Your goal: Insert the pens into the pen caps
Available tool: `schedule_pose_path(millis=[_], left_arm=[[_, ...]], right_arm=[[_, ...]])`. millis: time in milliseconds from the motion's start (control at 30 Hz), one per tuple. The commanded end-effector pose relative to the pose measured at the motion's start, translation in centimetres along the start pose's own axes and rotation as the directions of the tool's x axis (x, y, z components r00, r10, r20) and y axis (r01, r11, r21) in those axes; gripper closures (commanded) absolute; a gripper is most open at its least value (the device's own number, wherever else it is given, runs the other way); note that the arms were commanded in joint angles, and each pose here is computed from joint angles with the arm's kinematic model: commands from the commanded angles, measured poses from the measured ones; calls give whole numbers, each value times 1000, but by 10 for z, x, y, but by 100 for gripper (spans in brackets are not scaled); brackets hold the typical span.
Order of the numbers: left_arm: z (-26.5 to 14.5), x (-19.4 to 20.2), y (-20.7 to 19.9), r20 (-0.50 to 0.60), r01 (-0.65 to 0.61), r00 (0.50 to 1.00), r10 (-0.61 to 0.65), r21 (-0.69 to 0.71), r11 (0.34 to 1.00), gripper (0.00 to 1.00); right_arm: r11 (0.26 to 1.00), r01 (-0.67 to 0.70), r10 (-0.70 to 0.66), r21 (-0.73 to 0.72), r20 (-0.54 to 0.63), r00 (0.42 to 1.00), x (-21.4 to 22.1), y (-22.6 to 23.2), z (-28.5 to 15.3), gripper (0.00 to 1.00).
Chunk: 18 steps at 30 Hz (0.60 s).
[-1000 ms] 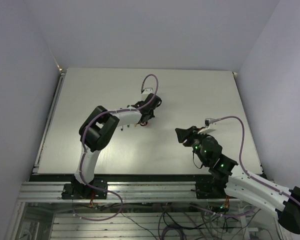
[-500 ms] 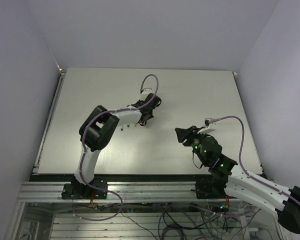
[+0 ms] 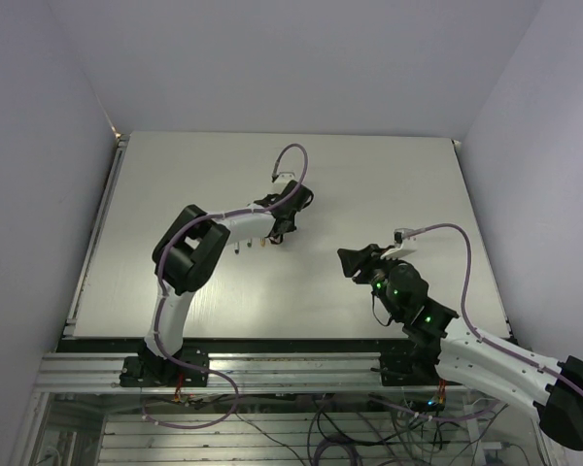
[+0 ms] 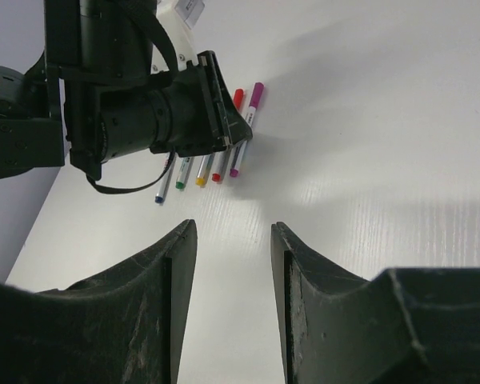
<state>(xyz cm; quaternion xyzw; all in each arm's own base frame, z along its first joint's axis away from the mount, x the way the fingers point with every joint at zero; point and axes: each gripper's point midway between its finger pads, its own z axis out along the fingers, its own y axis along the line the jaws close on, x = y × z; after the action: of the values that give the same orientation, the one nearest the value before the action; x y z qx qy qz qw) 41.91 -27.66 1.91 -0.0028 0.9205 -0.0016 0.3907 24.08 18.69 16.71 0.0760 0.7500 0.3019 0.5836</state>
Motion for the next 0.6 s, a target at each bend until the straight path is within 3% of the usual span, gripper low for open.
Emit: schedule_pose_path(millis=[0,333,567], left_arm=[[-22,-16,5,-11,-11,1000,11,12,1000,60],[-76,-71,-8,93,33,995,-45,127,991,60],[-113,-82,0,149,80,983,-111,198,977,60]], right_arm=[[1000,-3,4,-29,40,999,-14,11,1,58],[1000,3,-2,-27,45,999,-14,10,1,58],[1000,1,-2,22,51,999,-15,1,1,59]])
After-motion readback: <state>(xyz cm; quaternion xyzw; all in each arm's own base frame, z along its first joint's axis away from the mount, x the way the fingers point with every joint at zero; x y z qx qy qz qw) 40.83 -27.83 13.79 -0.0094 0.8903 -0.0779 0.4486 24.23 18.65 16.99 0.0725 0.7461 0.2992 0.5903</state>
